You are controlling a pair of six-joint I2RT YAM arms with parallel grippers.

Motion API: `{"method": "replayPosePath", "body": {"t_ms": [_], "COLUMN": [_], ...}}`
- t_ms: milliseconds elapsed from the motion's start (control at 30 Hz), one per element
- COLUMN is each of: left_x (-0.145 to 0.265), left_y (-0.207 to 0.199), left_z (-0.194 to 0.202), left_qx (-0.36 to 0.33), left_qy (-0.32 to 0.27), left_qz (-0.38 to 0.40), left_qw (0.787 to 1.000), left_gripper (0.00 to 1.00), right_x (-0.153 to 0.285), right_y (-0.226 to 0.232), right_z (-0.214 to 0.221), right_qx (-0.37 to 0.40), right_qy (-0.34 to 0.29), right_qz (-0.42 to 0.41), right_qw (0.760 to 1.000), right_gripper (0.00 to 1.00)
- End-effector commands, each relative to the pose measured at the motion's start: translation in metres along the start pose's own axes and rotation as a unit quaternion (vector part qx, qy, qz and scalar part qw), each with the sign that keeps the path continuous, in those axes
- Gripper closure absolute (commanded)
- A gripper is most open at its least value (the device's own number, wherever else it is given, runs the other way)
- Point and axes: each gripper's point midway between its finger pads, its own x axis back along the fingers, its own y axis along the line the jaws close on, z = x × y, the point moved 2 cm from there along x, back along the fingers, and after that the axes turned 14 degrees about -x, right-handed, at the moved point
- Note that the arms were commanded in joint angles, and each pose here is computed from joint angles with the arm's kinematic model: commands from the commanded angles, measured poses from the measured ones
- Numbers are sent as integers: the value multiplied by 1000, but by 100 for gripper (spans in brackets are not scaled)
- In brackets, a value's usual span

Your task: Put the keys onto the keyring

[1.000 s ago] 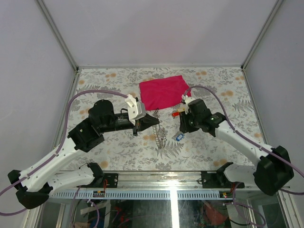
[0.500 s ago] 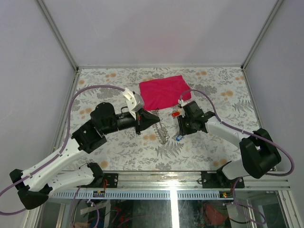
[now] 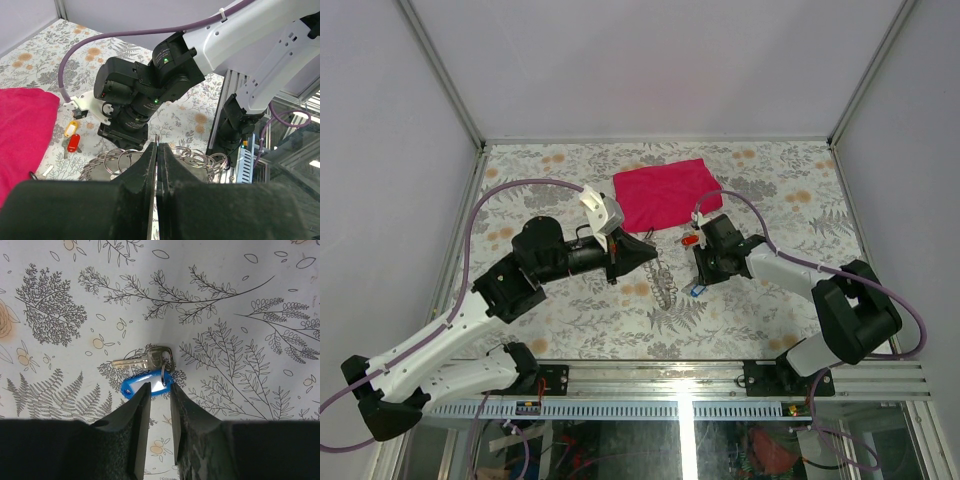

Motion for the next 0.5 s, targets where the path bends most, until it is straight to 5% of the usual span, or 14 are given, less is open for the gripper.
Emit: {"method": "replayPosePath", "body": {"t_ms": [0,467], "left_x": [3,1], "left_y": [1,1], "left_z": [-32,-31], "left_qx": [-16,-16], "left_qy": [-56,-54], "left_qz": [-5,-4], "left_qw": [998,998], "left_gripper": [100,100], "right_x": [-6,-9], "right_y": [-3,-4], "right_z": [-7,-9], "right_qx": [5,14], "right_qy": [-13,-14], "right_qz": [8,11], "right_qw": [1000,1000], "right_gripper": [74,84]}}
